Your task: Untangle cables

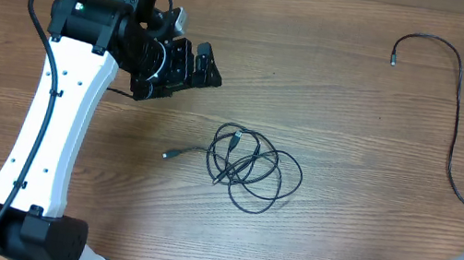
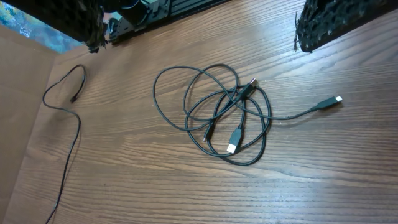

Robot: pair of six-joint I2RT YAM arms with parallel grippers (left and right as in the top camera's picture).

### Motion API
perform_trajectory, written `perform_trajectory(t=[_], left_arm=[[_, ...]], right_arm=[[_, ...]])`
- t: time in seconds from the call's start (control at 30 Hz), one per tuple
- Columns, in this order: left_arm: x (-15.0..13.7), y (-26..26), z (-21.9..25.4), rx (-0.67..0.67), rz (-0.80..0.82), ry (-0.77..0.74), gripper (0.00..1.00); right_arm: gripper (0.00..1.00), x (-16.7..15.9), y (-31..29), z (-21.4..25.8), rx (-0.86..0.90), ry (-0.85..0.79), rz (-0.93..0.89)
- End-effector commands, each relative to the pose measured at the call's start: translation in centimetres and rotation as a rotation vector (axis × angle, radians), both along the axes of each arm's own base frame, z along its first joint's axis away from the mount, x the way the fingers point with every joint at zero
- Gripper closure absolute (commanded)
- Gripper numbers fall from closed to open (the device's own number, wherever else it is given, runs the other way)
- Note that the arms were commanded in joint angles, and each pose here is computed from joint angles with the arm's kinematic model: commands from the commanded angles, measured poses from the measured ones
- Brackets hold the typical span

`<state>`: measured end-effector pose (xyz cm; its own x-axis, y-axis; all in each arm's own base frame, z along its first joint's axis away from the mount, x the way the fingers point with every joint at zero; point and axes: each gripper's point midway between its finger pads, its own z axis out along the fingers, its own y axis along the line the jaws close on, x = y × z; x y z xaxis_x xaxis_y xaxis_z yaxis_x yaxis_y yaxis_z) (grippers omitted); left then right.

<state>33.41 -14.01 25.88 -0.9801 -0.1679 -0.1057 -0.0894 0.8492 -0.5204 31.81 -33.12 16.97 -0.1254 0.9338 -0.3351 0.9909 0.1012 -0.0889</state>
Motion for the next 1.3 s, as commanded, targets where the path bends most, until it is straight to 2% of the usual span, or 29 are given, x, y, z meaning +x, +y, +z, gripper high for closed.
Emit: perform_trajectory(t=[0.0, 0.13, 0.3, 0.4, 0.6, 0.63, 0.67, 0.77, 0.8, 0.87, 0.9, 1.03, 1.2, 1.27], left_arm=[[0.2, 0.1, 0.4, 0.012, -0.01, -0.025, 0.0], [0.2, 0.1, 0.4, 0.012, -0.013, -0.03, 0.0], [0.2, 0.1, 0.4, 0.012, -0.013, -0.029, 0.0], [0.2, 0.1, 0.4, 0.012, -0.015, -0.031, 0.0], [0.2, 0.1, 0.4, 0.012, -0.015, -0.031, 0.0], [0.2, 0.1, 0.4, 0.012, -0.015, -0.031, 0.0], [0.2, 0.1, 0.4, 0.012, -0.015, -0.03, 0.0], [0.2, 0.1, 0.4, 0.012, -0.015, -0.031, 0.0], [0.3, 0.1, 0.4, 0.012, -0.015, -0.033, 0.0], [0.3, 0.1, 0.5, 0.011, -0.015, -0.034, 0.0], [0.3, 0.1, 0.5, 0.011, -0.015, -0.033, 0.0], [0.2, 0.1, 0.4, 0.012, -0.015, -0.031, 0.0], [0.3, 0.1, 0.5, 0.011, -0.014, -0.035, 0.0], [0.3, 0.1, 0.5, 0.011, -0.014, -0.035, 0.0]], right_arm=[[0.16, -4.2, -2.2, -1.1, -0.016, 0.067, -0.157], [0.16, -7.6, -2.3, -4.3, 0.079, 0.121, -0.22], [0.16, -10.3, -1.6, -8.7, 0.201, 0.13, -0.282], [0.16, -10.9, -1.3, -10.9, 0.232, 0.123, -0.283], [0.16, -9.3, -0.9, -13.6, 0.269, 0.052, -0.192], [0.19, -9.1, -0.9, -13.8, 0.269, 0.042, -0.191], [0.26, -9.0, -1.0, -14.1, 0.266, 0.033, -0.19], [0.67, -8.5, -1.5, -14.1, 0.245, 0.009, -0.186], [0.77, -8.2, -1.7, -14.0, 0.241, -0.002, -0.179], [0.95, -6.7, -2.0, -13.5, 0.248, -0.059, -0.129], [0.96, -5.7, -2.1, -13.0, 0.253, -0.096, -0.1], [0.96, -0.1, -3.1, -8.2, 0.214, -0.269, 0.062], [0.96, 9.5, -1.9, 2.6, 0.023, -0.48, 0.48], [0.96, 12.6, 0.0, 6.5, -0.045, -0.547, 0.583]])
